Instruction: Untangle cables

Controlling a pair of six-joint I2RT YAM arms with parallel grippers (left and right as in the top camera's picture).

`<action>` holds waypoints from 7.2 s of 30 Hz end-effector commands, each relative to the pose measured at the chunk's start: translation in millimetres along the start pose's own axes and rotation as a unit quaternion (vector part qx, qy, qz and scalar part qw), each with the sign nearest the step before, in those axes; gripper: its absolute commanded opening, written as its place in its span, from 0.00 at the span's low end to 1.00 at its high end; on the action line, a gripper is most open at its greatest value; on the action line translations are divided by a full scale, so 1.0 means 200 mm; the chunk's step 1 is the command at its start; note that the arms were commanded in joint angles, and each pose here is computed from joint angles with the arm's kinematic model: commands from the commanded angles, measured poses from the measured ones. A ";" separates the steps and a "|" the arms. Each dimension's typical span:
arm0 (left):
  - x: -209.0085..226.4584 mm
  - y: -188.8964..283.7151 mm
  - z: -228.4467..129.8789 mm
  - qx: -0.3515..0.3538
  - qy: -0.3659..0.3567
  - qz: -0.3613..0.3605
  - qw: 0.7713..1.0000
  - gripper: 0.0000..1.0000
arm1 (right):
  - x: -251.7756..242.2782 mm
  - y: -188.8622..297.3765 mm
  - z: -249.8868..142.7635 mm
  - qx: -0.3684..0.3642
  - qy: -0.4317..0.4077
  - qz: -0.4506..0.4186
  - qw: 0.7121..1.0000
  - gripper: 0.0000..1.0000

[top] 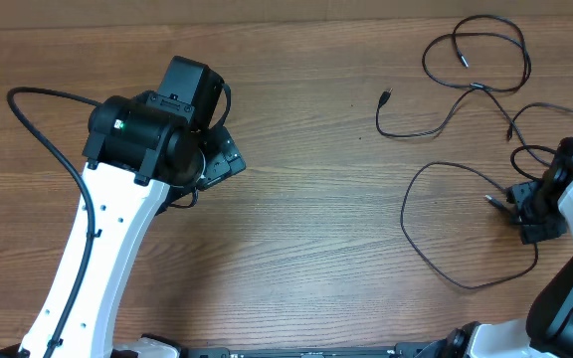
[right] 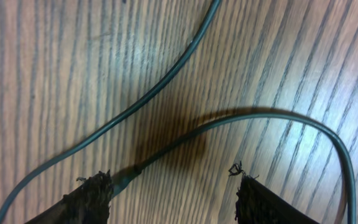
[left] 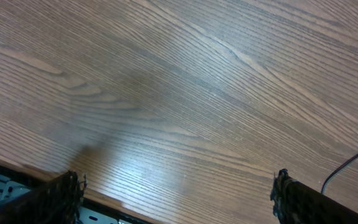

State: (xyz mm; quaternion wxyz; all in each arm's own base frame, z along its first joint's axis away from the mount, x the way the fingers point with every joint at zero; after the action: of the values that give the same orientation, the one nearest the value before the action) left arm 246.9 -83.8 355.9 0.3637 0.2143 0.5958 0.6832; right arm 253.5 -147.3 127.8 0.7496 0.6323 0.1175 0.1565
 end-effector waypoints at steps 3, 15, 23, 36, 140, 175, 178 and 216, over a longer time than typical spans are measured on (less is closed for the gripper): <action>0.00 0.03 0.01 -0.009 -0.007 -0.010 1.000 1.00 | -0.02 -0.12 -0.01 0.021 -0.004 -0.033 0.999 0.64; 0.00 0.03 0.01 -0.007 -0.007 -0.010 1.000 0.99 | 0.00 -0.20 -0.02 0.038 -0.003 -0.030 0.999 0.49; 0.00 0.03 0.01 -0.007 -0.007 -0.009 1.000 1.00 | 0.03 -0.19 -0.01 0.045 0.000 -0.006 0.999 0.06; 0.00 0.03 0.01 -0.009 -0.007 -0.011 1.000 1.00 | 0.15 0.05 0.16 0.026 0.083 0.020 0.996 0.04; 0.00 0.03 0.01 -0.011 -0.021 -0.015 1.000 1.00 | 0.21 0.03 0.24 0.002 0.202 0.150 0.968 1.00; 0.00 0.03 0.02 -0.025 -0.022 -0.008 0.999 0.99 | 0.36 -0.09 -0.12 0.024 0.289 0.092 0.953 0.52; 0.00 0.03 0.02 -0.025 -0.023 -0.008 0.999 0.99 | 0.36 -0.11 -0.13 0.020 0.280 0.094 0.955 0.40; -0.02 0.03 0.03 -0.030 -0.021 -0.018 0.999 1.00 | 0.16 0.41 0.34 -0.027 0.061 0.012 0.998 0.04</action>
State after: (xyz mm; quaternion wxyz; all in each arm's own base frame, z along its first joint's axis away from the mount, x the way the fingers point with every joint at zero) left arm 251.5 -84.4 357.2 0.3817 0.2120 0.5829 0.6853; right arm 316.3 -166.5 205.5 0.7129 0.6134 0.1941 0.2791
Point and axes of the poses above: each gripper's point midway between its finger pads, its own y axis back along the fingers, its own x axis along the line the jaws close on, z = x × y, the point moved 10 cm from there along y, back along the fingers, and after that the axes turned 12 degrees about y, right-handed, at the moved point
